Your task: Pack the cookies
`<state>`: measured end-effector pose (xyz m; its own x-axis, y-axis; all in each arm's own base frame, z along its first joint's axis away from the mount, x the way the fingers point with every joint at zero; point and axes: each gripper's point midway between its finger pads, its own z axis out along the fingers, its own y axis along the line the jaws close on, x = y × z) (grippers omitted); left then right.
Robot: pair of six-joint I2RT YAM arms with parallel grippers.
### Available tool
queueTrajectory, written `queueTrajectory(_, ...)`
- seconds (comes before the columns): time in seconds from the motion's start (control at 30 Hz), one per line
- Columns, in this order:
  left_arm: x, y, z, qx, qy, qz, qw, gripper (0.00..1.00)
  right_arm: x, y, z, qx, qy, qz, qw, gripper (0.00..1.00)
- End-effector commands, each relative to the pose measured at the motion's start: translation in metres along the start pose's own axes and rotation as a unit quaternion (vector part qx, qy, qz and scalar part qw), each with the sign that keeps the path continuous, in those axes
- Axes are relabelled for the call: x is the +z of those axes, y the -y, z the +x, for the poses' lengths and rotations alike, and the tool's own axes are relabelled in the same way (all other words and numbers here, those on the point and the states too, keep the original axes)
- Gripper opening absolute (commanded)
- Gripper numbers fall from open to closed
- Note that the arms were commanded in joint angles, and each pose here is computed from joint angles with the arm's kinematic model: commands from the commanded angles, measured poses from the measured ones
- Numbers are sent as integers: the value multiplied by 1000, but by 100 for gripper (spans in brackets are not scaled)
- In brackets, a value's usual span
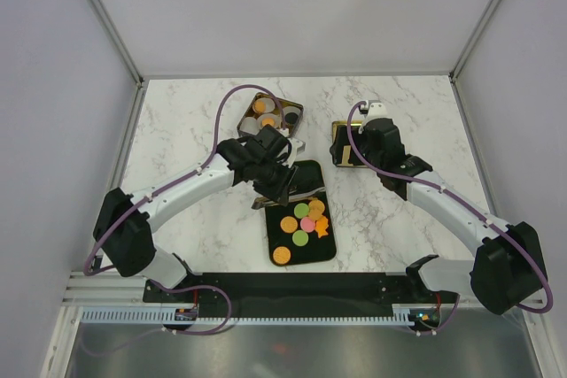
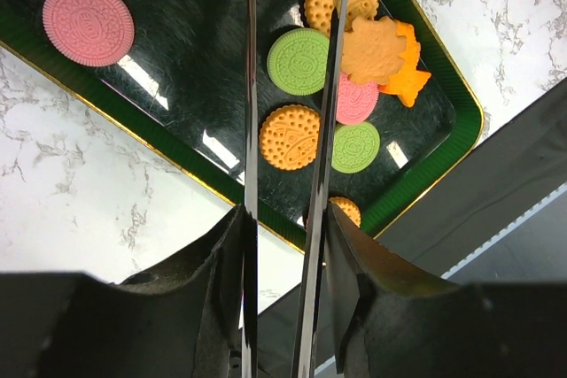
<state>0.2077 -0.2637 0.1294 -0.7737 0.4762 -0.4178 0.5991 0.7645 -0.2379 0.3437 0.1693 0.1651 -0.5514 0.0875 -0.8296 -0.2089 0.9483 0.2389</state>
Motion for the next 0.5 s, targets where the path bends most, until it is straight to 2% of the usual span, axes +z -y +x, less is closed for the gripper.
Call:
queueTrajectory(0.0, -6, 2, -19, 16, 28, -2, 999, 41, -3, -7, -24, -6, 30, -6, 1000, 98)
queueTrajectory(0.47, -44, -19, -46, -6, 99, -37, 994, 37, -3, -8, -25, -5, 31, -8, 999, 98)
